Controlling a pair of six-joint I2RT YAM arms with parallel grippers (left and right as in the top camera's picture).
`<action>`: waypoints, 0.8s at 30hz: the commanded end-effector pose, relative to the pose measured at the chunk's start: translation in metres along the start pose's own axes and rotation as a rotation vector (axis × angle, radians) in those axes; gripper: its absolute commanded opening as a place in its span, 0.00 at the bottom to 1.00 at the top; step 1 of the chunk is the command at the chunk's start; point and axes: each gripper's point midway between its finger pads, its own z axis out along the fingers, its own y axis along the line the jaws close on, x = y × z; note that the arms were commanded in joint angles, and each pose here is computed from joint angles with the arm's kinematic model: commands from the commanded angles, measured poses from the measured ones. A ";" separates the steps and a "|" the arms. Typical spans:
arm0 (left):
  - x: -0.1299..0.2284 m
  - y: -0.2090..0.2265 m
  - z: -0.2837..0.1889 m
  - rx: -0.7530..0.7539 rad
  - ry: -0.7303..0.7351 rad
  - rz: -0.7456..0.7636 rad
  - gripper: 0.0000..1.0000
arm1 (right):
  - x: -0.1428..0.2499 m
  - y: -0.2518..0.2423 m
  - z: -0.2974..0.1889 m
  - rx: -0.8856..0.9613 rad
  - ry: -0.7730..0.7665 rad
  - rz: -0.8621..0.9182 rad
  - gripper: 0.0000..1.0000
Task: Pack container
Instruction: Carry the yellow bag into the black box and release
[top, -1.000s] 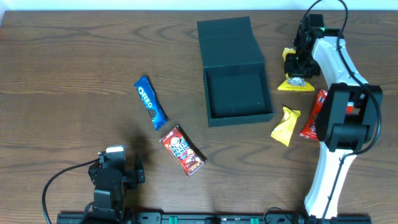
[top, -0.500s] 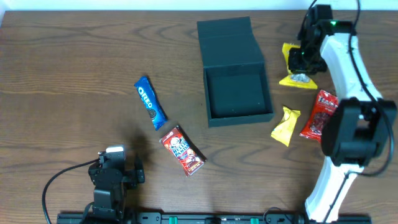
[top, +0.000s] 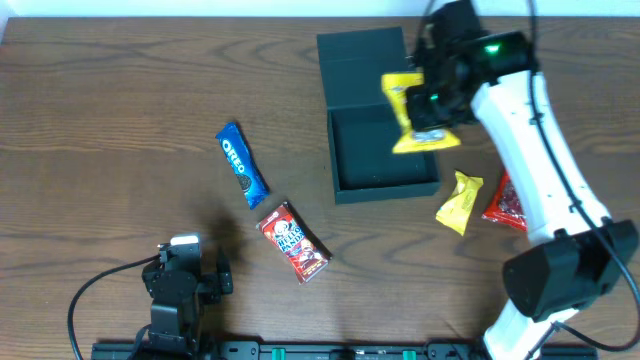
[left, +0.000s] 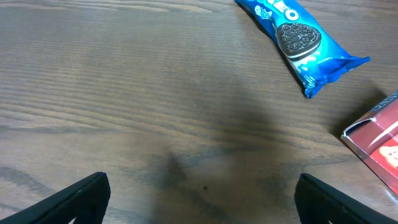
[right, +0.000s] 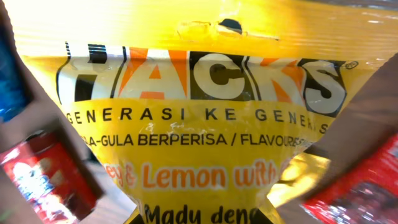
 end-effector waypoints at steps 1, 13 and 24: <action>0.010 0.001 0.004 -0.008 0.027 0.015 0.95 | 0.002 0.017 0.003 -0.030 0.007 -0.026 0.07; 0.010 0.001 0.004 -0.008 0.027 0.015 0.96 | 0.009 -0.002 0.084 -0.011 0.012 0.049 0.07; 0.010 0.001 0.004 -0.009 0.027 0.015 0.96 | 0.023 -0.040 0.110 0.096 0.019 0.090 0.11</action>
